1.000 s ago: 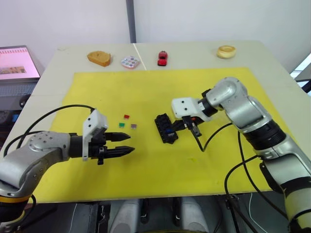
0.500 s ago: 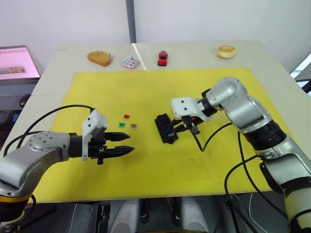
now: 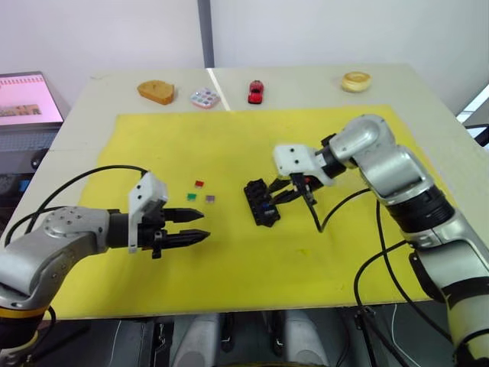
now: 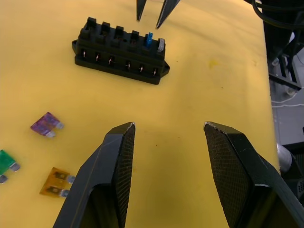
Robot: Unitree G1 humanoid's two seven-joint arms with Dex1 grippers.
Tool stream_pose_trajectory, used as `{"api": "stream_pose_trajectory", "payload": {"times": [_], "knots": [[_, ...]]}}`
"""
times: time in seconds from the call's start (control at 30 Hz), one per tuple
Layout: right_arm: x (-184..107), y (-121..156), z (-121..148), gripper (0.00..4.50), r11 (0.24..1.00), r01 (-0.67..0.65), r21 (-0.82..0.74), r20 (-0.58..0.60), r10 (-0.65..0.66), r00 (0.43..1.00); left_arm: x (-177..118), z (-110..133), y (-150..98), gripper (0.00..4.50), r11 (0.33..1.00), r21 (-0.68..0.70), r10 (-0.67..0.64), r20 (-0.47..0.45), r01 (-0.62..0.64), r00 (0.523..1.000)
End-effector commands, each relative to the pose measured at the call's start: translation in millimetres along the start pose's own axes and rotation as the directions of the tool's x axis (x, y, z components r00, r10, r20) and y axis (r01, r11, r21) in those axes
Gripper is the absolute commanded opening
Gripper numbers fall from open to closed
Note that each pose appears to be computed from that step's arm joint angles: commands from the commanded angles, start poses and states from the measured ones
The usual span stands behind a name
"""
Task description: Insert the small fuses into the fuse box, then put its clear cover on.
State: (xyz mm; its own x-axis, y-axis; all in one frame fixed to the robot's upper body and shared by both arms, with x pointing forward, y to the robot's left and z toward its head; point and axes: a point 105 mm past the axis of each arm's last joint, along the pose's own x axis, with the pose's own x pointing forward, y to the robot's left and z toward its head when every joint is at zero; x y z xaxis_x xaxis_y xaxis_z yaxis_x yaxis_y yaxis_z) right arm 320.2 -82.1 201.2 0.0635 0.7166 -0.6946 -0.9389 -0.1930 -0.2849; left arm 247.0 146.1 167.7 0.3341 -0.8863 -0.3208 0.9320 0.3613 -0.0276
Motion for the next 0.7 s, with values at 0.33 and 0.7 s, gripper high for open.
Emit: {"api": "stream_pose_trajectory", "payload": {"times": [0.33,0.7], "knots": [[6.2,15.5,-15.0,0.01,0.997,0.017,0.078,0.163,-0.029,0.986,8.0,23.9,-3.9,2.43,0.989,0.141,-0.048,0.001,0.048,0.999],[5.9,12.0,-7.5,0.01,0.992,0.055,0.113,0.208,-0.078,0.975,8.4,15.2,-1.9,2.43,0.992,0.108,-0.06,-0.013,0.061,0.998]]}}
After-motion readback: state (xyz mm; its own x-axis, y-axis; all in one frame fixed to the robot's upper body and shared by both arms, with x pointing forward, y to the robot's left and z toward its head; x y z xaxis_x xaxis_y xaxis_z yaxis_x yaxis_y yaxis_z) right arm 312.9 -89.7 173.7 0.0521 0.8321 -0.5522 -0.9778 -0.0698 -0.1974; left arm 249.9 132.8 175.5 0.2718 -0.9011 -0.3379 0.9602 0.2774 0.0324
